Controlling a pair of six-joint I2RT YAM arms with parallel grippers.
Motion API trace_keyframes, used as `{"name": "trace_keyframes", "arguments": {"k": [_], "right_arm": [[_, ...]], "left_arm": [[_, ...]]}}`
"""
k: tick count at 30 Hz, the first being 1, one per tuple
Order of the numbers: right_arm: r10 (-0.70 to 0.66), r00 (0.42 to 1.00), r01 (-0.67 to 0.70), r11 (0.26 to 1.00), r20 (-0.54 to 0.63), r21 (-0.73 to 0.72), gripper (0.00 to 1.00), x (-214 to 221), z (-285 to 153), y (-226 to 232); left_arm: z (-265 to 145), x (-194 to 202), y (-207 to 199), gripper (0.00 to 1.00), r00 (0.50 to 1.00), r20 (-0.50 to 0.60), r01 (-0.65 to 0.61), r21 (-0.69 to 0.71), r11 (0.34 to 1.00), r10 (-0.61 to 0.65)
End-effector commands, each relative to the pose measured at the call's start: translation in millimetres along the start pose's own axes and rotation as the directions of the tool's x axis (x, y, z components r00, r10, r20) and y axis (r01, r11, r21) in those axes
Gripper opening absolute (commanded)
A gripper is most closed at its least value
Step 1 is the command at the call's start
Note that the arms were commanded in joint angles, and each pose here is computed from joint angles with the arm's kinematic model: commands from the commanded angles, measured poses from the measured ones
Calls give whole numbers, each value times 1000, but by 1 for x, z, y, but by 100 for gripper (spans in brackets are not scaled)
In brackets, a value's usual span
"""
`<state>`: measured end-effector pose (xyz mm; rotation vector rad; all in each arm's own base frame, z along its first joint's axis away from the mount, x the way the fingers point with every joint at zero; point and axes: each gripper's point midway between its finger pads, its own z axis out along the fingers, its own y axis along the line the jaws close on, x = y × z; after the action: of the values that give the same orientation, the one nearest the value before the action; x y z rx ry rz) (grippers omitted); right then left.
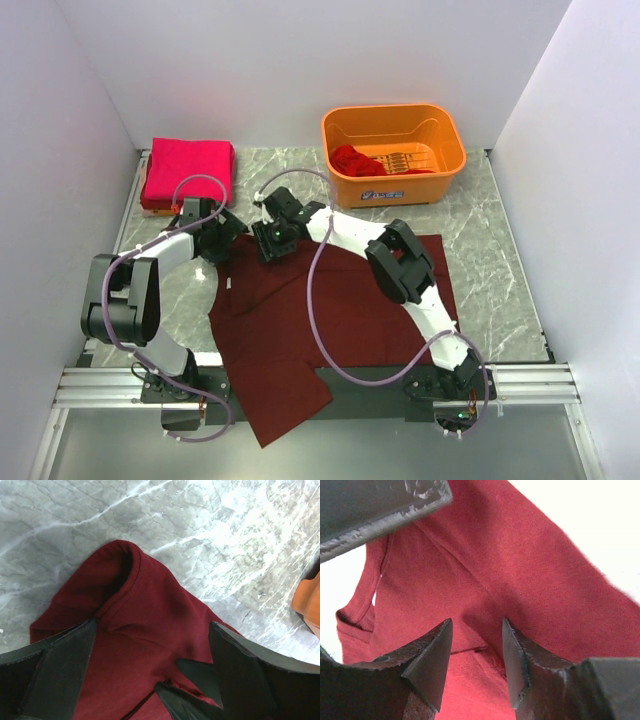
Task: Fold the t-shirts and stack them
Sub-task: Fold the tshirt
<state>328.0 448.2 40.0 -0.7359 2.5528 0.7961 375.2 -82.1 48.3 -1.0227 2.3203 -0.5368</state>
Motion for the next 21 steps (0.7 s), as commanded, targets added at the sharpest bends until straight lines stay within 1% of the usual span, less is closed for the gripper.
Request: {"name": "trace_keyframes", "arguments": {"k": [1, 2, 4, 5, 6, 7, 11, 12, 14, 21], "right_arm": [[-14, 1000, 15, 1000, -9, 23, 52, -2, 2, 3], [-18, 1000, 18, 1000, -17, 23, 52, 1, 4, 4], [-21, 999, 22, 999, -24, 27, 47, 7, 5, 2], [-23, 1000, 23, 999, -22, 34, 42, 8, 5, 1], [-28, 1000, 28, 999, -6, 45, 26, 8, -4, 3], [-28, 1000, 28, 998, -6, 50, 19, 11, -4, 1], [-31, 999, 31, 998, 15, 58, 14, 11, -14, 5], [-41, 999, 40, 998, 25, 51, 8, 9, -19, 10], [-47, 998, 45, 998, 37, 45, 5, 10, -23, 14], [-74, 995, 74, 997, 74, -1, 0, 12, -39, 32]], "left_arm": [[4, -5, 9, 99, 999, 22, -27, -22, 999, 28], [5, -5, 11, 99, 999, 22, -29, -26, 999, 30], [7, -3, 13, 100, 999, 16, -30, -29, 999, 31], [8, -3, 15, 99, 999, 14, -30, -35, 999, 31], [12, -1, 17, 99, 999, 2, -32, -47, 998, 32], [13, -2, 19, 99, 1000, 7, -29, -55, 998, 29], [14, -4, 26, 99, 999, 15, -28, -95, 995, 29], [15, -4, 27, 99, 1000, 15, -26, -100, 995, 28], [15, -5, 30, 99, 999, 21, -24, -114, 993, 27], [20, -1, 39, 99, 1000, -3, -24, -149, 989, 24]]}}
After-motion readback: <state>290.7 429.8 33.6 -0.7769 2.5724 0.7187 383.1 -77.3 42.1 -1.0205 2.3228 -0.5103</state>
